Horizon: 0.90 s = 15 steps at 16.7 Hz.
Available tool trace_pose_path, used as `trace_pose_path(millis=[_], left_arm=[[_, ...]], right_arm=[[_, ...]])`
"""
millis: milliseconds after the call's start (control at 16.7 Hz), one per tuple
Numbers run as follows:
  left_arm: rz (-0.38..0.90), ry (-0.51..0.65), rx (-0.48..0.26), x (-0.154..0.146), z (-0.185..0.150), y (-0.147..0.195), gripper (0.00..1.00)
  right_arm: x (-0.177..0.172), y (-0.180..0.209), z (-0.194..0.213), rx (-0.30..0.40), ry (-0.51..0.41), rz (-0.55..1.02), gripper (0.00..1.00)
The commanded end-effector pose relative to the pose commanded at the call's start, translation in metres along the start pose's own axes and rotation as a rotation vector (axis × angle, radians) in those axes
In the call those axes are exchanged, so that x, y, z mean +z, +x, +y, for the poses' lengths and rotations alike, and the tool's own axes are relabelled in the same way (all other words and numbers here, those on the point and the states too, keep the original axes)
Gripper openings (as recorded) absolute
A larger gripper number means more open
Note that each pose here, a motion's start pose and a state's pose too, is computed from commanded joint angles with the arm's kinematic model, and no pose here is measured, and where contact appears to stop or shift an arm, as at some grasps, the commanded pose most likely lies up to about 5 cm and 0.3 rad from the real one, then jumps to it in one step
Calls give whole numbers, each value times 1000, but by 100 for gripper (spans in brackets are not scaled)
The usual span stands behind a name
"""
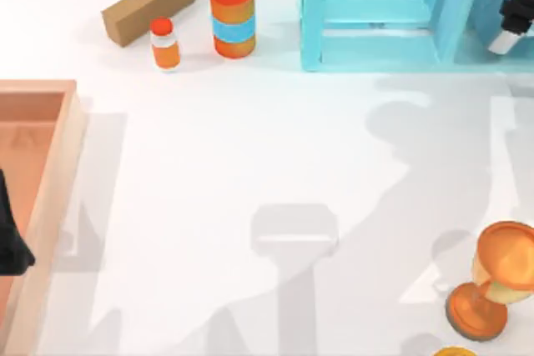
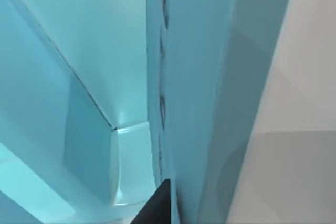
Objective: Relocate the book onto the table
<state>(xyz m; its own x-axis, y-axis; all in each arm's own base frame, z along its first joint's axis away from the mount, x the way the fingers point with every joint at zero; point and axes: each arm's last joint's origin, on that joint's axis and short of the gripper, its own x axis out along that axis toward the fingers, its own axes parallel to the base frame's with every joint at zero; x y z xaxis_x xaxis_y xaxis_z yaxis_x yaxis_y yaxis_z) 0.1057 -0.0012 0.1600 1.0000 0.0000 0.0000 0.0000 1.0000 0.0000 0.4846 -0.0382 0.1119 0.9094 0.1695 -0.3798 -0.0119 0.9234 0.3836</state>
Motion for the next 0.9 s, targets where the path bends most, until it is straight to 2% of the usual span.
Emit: trace_pose_path(millis=[60, 120, 540, 600, 900], left_arm=[[0, 0, 0, 0, 0, 0, 100], [0, 0, 0, 0, 0, 0, 100], [0, 0, 0, 0, 0, 0, 100], [0, 0, 0, 0, 0, 0, 100], [0, 0, 0, 0, 0, 0, 100]], right_arm=[[0, 0, 0, 0, 0, 0, 2], [0, 0, 0, 0, 0, 0, 0], [0, 0, 0, 0, 0, 0, 0], [-11, -15, 6, -106, -22, -44, 0], [10, -39, 15, -113, -21, -36, 0]])
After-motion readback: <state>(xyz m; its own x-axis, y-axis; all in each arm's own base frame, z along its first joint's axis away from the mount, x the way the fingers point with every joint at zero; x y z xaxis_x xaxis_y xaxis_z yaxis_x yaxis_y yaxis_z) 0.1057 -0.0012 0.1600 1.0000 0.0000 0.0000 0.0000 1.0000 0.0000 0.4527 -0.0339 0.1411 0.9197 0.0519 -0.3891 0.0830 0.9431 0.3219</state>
